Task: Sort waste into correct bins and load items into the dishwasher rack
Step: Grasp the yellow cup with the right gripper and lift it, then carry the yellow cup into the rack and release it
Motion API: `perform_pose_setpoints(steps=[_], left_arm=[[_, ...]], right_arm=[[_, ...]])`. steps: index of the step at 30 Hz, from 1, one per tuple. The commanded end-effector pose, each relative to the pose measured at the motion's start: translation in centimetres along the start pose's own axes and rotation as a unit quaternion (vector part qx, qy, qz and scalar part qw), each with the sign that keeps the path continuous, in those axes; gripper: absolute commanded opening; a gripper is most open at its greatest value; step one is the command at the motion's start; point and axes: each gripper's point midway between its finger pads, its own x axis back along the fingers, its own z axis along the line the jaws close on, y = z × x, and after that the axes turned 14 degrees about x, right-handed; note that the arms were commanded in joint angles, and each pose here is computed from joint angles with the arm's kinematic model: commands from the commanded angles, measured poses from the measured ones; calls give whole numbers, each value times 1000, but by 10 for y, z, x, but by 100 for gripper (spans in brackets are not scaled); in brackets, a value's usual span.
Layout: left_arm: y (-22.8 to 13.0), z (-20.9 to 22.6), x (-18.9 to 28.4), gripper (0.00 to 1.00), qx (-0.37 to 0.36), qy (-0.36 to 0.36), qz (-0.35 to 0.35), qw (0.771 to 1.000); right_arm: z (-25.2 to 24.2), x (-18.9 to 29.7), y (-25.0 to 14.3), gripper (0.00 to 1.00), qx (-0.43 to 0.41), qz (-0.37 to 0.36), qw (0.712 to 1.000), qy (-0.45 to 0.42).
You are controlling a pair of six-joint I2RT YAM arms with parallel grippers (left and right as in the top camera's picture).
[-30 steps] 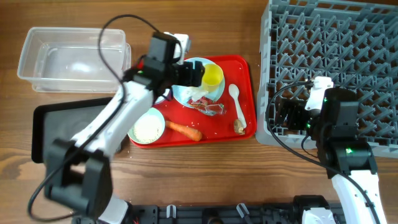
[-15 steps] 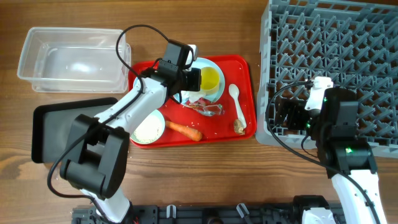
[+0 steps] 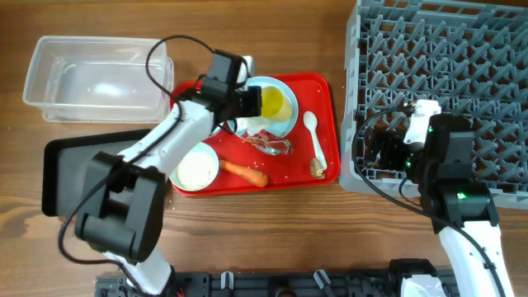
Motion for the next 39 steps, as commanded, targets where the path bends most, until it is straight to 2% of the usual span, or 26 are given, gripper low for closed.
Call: perform_pose_setpoints(steps=[1,4,7,11,15,21,33,39], left_arm=[[19,-51,55,4,38,-152,15,988],[23,-71,84,4,52,-249,54,966],[18,-83,108,4,53,-325,101,939],[7,-92,125,4,44,-372,144,916],[-4,-102,126,4,34,-385,165,907],[-25,-120,122,4,17,-389,191,901],[-56,-145,117,4,1,-393,232,890],[-60,-148,116,4,-2,-392,235,889]], right_arm=[[0,3,27,100,14,-46,999,0],[21,7,48,100,51,-95,992,60],[64,16,61,100,110,-137,967,182],[117,42,59,100,182,-182,900,352],[135,53,58,100,187,-196,861,430],[142,52,58,100,186,-202,836,475],[141,45,61,100,187,-206,834,477],[141,45,62,87,174,-201,836,480]])
